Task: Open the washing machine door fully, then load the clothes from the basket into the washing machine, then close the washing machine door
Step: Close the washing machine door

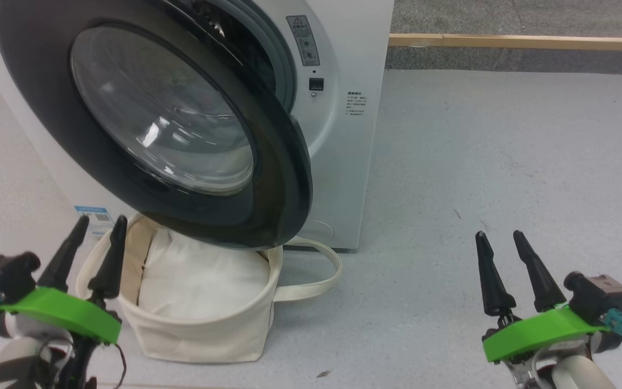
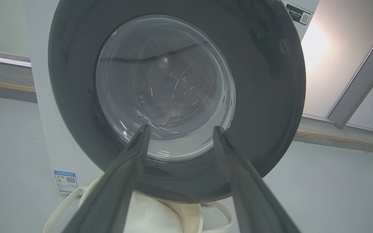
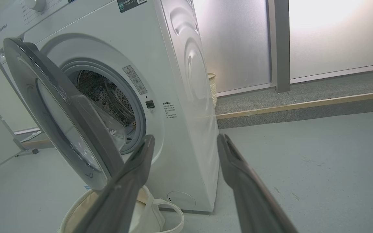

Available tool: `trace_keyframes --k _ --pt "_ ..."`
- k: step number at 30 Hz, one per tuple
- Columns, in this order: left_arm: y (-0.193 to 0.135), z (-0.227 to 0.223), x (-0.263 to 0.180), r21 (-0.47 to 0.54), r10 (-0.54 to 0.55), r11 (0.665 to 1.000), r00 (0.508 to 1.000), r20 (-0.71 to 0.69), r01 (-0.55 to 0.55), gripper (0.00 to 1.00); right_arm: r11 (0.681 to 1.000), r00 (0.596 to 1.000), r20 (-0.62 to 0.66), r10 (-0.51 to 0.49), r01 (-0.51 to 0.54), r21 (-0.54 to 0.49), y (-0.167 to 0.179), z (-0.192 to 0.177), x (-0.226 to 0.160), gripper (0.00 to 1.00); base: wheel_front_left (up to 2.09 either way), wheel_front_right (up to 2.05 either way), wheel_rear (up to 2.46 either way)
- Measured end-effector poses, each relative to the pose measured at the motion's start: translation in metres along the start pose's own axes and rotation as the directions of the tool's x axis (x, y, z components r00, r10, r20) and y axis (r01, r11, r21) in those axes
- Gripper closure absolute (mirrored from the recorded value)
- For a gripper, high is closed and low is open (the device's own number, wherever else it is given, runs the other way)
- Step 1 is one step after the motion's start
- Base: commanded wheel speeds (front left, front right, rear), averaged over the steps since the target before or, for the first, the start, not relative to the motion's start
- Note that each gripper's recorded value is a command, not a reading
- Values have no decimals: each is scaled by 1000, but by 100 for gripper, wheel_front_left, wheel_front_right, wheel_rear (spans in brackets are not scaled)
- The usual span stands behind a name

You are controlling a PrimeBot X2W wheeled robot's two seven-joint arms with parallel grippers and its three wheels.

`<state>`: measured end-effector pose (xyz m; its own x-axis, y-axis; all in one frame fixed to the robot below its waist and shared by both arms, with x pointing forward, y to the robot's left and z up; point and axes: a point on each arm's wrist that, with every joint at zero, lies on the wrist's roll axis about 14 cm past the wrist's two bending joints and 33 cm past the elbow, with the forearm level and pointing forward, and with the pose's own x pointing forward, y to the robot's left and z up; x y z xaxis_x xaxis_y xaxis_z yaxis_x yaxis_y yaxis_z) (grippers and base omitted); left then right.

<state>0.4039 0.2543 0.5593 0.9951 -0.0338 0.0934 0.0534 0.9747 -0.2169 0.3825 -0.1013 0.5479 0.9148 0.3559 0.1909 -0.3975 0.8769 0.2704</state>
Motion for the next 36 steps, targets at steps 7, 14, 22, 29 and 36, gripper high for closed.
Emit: trace_keyframes --k 7,14,22,29,36 --pt "8 -31 -11 32 25 999 999 -48 -23 0 1000 1000 5 -14 14 -21 -5 2 -1 0 0 0 0" --pt "14 -41 -14 25 48 999 997 -68 -47 0 996 998 5 -68 68 -49 -23 3 -6 0 0 0 0" --pt "17 -45 -15 14 60 998 995 -80 -59 0 995 996 -9 -93 92 -44 -27 -2 -14 0 0 0 0" --pt "16 -46 -15 10 62 998 995 -80 -62 0 995 996 -8 -94 94 -40 -26 -3 -13 0 0 0 0" --pt "19 -48 -18 7 74 997 994 -86 -73 0 996 996 -14 -84 83 -36 -23 -6 -10 0 0 0 0"
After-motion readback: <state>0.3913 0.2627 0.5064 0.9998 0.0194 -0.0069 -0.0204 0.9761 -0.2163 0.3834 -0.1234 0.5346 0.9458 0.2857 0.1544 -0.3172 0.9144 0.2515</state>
